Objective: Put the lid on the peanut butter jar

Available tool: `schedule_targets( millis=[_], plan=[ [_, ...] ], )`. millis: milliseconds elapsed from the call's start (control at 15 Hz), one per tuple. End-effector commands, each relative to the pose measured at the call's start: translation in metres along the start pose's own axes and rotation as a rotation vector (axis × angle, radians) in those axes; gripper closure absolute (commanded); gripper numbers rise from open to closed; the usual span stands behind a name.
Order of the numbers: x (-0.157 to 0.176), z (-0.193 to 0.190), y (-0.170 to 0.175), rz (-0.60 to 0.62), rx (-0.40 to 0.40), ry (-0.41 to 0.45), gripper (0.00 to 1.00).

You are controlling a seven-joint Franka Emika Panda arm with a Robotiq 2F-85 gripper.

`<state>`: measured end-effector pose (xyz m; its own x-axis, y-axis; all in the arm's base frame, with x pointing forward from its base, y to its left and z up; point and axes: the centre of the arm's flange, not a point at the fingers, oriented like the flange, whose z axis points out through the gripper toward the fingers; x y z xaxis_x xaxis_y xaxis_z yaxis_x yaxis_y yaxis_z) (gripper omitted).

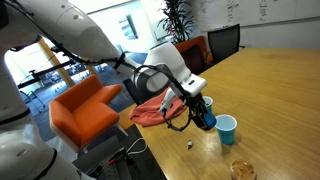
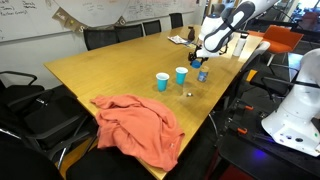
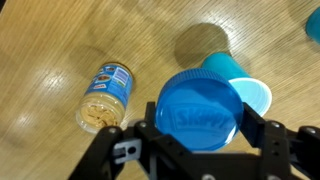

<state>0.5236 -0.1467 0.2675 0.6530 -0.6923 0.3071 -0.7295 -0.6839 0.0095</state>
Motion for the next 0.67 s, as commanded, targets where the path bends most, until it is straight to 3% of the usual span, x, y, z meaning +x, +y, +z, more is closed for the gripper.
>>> schedule_targets(
  millis=[0,200,600],
  plan=[
    [0.029,0.012,0.014,0.113,-0.022,0.023,0.45],
    [0.058,0.023,0.035,0.193,-0.044,0.040,0.45],
    [0.099,0.053,0.070,0.296,-0.104,-0.064,0.45]
  ],
)
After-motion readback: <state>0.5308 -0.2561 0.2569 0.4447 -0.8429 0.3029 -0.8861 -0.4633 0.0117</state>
